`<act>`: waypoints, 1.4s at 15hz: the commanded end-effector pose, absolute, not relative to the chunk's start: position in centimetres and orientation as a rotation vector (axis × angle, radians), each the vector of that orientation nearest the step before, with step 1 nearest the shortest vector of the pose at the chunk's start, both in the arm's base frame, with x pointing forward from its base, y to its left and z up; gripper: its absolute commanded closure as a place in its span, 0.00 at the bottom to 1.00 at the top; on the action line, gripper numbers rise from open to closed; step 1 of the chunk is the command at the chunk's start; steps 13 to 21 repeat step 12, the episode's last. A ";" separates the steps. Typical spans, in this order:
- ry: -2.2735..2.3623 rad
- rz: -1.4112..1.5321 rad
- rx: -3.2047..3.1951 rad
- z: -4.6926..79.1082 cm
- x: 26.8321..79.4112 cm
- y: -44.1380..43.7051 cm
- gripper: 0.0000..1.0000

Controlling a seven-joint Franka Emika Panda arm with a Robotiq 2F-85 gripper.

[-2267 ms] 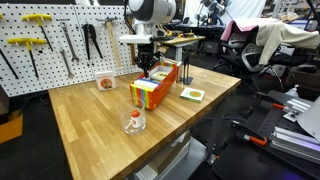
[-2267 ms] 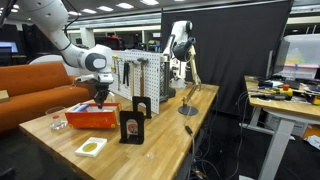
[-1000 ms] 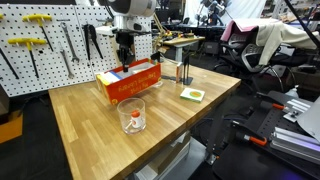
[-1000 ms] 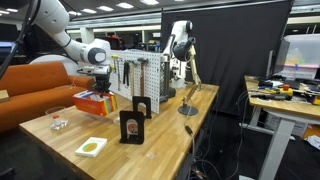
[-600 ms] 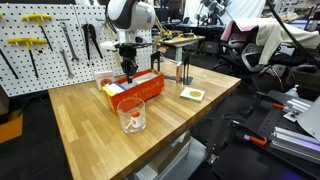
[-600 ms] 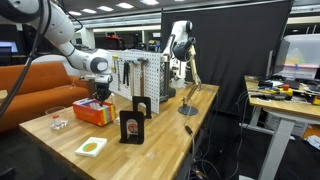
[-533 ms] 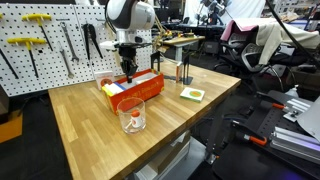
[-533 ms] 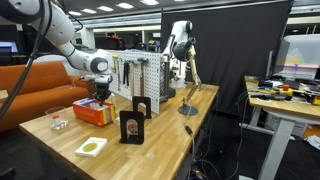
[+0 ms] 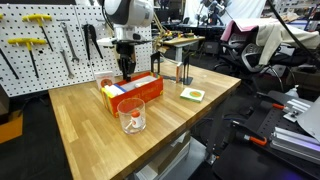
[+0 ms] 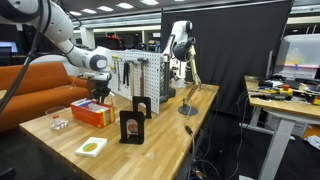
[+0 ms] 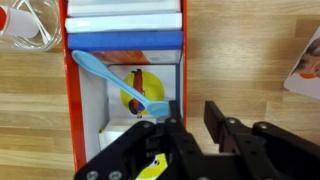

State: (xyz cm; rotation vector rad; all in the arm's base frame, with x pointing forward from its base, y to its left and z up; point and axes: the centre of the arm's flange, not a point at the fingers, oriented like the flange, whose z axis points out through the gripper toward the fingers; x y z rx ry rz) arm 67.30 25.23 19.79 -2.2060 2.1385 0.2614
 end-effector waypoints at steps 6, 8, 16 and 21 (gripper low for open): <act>2.139 0.264 -2.211 19.4 67.2 25.4 0.44; 2.139 0.263 -2.211 19.4 67.2 25.4 0.44; 2.139 0.263 -2.211 19.4 67.2 25.4 0.44; 2.139 0.263 -2.211 19.4 67.2 25.4 0.44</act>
